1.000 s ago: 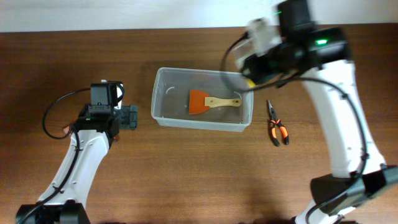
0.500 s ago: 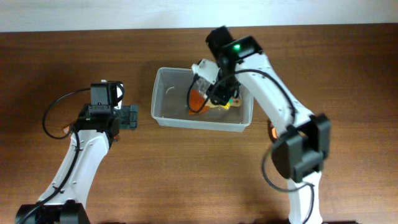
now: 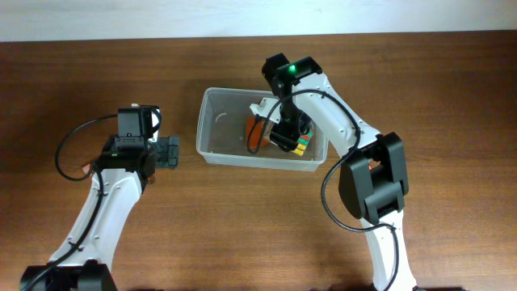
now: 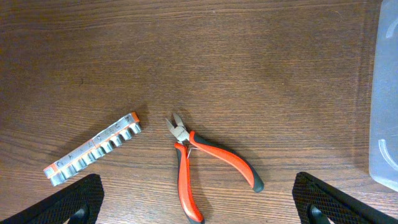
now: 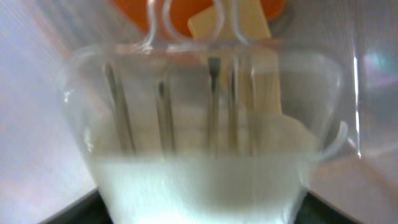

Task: Pack container
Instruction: 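Carry the marker package into the container and release it, then lower right gripper onto the orange-black needle-nose pliers and grasp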

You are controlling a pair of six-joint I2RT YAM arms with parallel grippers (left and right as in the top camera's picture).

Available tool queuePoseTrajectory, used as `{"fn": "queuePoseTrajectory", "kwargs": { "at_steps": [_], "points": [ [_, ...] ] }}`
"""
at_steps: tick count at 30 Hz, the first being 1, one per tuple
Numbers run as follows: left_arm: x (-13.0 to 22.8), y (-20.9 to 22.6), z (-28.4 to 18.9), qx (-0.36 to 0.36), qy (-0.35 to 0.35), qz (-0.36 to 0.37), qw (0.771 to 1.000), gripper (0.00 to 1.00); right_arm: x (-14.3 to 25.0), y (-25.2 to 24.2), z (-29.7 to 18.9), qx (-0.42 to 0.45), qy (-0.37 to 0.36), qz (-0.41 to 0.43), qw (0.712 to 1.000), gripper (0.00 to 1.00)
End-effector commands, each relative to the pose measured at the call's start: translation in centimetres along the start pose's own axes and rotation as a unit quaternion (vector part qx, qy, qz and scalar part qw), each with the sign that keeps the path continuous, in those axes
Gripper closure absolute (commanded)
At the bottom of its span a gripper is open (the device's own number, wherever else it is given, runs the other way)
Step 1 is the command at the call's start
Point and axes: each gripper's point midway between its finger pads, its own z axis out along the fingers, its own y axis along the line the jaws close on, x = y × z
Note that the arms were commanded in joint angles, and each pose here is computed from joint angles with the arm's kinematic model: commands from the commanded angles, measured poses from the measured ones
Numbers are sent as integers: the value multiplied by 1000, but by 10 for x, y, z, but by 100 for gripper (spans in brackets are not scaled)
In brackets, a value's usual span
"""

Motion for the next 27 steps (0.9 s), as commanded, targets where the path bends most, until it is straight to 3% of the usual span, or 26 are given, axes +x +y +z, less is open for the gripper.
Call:
{"fn": "queuePoseTrajectory", "kwargs": {
  "at_steps": [1, 5, 8, 14, 17, 21, 27],
  "points": [
    [-7, -2, -1, 4, -6, 8, 1000, 1, -6, -8, -62, 45, -56, 29, 997, 12],
    [-7, -2, -1, 4, -6, 8, 1000, 1, -2, -9, -105, 67, -90, 58, 992, 18],
    [-7, -2, -1, 4, -6, 8, 1000, 1, 21, -27, -156, 114, -122, 150, 974, 20],
    [-7, -2, -1, 4, -6, 8, 1000, 1, 87, -72, -211, 141, -184, 371, 899, 16],
    [-7, -2, -1, 4, -6, 8, 1000, 1, 124, -85, -209, 99, -185, 442, 872, 14],
    [-7, -2, -1, 4, -6, 8, 1000, 1, 160, -91, -183, 40, -150, 494, 855, 21],
    [-7, -2, -1, 4, -6, 8, 1000, 1, 180, -85, -119, -11, -77, 527, 846, 27]
  ]
}}
